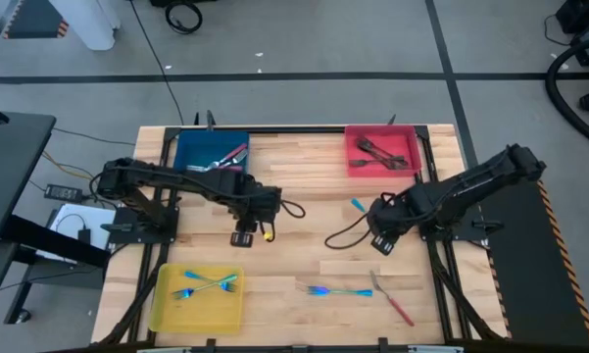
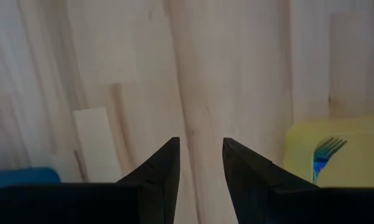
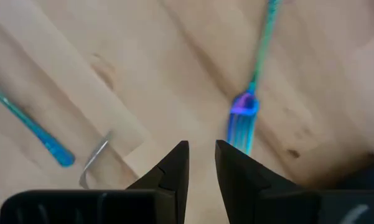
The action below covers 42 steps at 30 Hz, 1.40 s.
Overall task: Sort silverware by color (type)
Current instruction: Put the red fork into the blue bin
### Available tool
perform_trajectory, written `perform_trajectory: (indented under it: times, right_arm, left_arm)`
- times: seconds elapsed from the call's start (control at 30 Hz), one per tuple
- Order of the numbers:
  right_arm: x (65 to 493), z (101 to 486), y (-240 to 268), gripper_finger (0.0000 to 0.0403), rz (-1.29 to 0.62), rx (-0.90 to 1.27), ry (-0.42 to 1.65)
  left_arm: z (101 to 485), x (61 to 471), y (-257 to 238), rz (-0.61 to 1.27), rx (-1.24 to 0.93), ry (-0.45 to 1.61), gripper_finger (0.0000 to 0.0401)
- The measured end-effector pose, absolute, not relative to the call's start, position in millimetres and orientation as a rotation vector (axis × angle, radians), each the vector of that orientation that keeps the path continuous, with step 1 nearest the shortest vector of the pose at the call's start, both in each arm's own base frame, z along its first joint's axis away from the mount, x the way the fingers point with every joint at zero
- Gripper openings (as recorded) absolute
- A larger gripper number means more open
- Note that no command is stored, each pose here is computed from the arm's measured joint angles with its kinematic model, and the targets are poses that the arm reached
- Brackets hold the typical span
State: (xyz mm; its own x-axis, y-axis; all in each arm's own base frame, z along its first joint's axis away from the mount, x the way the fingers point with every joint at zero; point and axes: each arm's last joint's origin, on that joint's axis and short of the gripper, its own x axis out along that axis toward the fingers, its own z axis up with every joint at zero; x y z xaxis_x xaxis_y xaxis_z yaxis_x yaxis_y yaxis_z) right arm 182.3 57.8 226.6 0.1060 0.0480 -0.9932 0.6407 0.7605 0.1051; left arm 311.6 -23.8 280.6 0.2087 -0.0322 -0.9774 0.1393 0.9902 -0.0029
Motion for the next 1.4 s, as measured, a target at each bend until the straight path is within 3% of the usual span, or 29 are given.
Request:
perform_trajectory:
  times: [0.47, 0.83, 1.4]
  right_arm:
    - [192, 186, 112, 0.0121, -0.534, 0.694, 1.633]
    - [202, 181, 166, 0.013, -0.273, 0.877, 1.521]
    - [205, 150, 181, 0.013, -0.351, 0.826, 1.571]
  left_arm:
    - [282, 316, -25, -0.178, 0.17, 1.3, 0.0121]
    - [282, 318, -12, -0.142, 0.144, 1.287, 0.0121]
    - [283, 321, -8, -0.132, 0.136, 1.265, 0.0121]
